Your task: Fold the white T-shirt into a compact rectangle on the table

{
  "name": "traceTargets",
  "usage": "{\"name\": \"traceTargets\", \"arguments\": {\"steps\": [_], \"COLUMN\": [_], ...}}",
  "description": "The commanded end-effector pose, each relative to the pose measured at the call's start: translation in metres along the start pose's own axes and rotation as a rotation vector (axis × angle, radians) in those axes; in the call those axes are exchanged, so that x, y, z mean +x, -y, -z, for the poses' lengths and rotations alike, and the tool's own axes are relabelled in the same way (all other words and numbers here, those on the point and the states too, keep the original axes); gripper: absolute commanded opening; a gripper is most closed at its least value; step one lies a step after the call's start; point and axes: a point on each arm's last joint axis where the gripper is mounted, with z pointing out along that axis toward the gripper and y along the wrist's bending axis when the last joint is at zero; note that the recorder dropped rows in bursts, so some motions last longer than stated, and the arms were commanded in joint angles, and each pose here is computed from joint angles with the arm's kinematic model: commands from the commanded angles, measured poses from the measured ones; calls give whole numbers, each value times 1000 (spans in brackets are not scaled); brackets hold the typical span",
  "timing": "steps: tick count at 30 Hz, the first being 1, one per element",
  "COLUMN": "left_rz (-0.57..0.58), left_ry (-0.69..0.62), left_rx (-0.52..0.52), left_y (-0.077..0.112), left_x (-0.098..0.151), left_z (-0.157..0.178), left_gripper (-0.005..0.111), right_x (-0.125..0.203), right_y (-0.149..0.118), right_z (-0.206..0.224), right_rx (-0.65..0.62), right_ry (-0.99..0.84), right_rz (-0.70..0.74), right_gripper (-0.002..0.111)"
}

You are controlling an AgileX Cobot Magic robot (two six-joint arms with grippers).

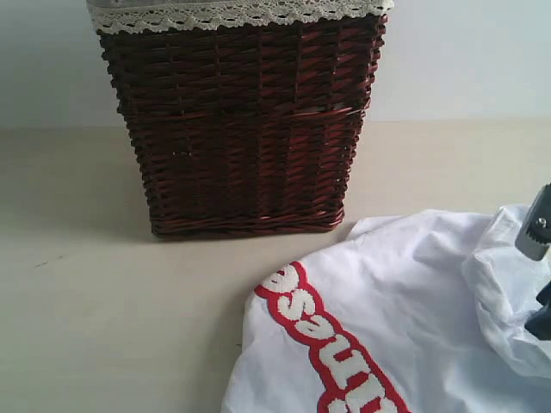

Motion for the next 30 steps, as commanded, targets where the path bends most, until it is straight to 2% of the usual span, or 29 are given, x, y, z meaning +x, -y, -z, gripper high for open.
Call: {"name": "traceTargets", "arguments": {"steps": [1, 6, 12, 17, 20, 26, 30], "left_rz": [2, 2, 2, 2, 2, 2, 2], "left_ry": [23, 23, 23, 23, 23, 23, 23], "left_rx": [5, 5, 5, 5, 5, 5, 5], "left_y": [0, 0, 0, 0, 0, 0, 0], "left_x": [-3, -3, -3, -3, -3, -3, -3], "left_z": [1, 1, 1, 1, 1, 1, 1], "left_gripper": [0, 0, 0, 0, 0, 0, 0], "right_x": [3, -1, 4, 5, 6, 6, 5], "right_y": [3, 10, 11, 13, 14, 14, 14], "right_z": [2, -2, -20, -26, -30, -31, -28], "right_rx": [32, 88, 12, 4, 4, 3, 18], "right_ry": [-48, -21, -49, -59, -63, -65, -60], "right_rz": [268, 444, 442, 444, 441, 431, 380], "right_gripper": [42, 42, 41, 38, 30, 1, 0]}}
